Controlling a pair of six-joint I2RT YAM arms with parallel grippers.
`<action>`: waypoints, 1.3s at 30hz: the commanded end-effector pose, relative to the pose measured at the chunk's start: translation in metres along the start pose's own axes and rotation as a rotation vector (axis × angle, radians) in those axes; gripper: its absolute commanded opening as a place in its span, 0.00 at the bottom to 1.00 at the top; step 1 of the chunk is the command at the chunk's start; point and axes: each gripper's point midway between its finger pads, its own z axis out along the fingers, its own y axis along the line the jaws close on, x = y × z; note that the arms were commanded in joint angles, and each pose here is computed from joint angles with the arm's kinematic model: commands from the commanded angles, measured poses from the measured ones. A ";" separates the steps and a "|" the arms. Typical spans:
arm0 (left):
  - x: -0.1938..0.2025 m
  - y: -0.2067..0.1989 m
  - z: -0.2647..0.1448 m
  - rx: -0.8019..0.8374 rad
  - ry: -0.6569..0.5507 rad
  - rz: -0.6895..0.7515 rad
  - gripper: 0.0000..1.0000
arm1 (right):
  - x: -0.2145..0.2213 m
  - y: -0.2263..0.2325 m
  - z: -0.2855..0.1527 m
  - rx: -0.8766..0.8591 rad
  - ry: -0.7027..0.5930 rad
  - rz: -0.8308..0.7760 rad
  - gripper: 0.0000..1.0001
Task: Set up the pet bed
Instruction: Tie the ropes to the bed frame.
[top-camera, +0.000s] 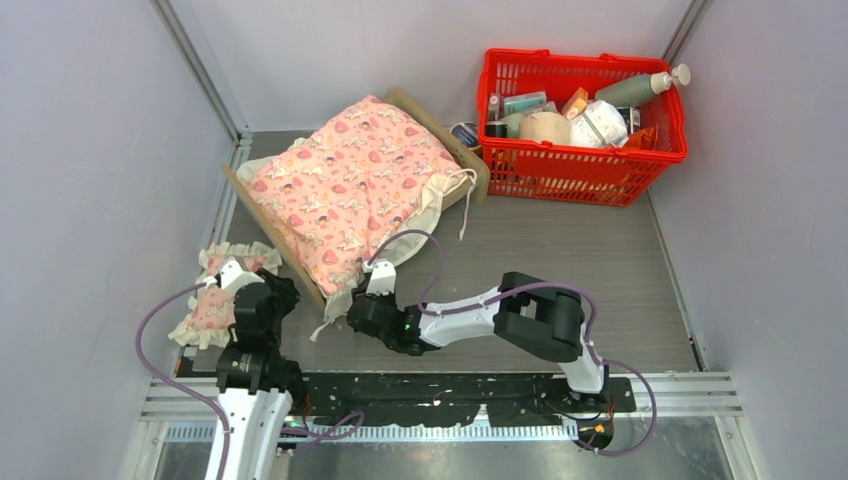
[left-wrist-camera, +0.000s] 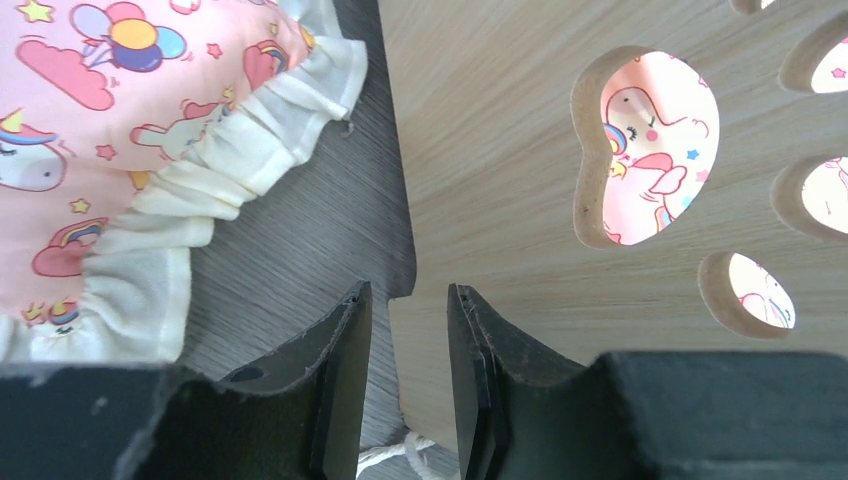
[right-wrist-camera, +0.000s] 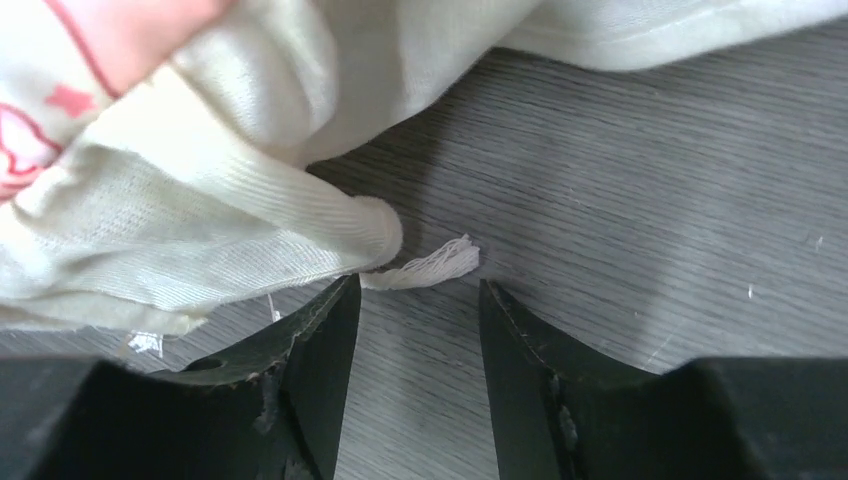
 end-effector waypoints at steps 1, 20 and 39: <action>-0.019 0.004 -0.009 -0.045 -0.054 -0.022 0.38 | -0.024 0.008 -0.010 0.046 -0.028 0.169 0.54; -0.020 0.010 -0.018 -0.037 -0.087 -0.031 0.38 | 0.014 -0.004 0.004 0.333 0.069 0.219 0.42; 0.018 -0.061 -0.039 0.443 0.047 0.163 0.29 | -0.045 0.040 -0.036 -0.139 -0.159 -0.044 0.05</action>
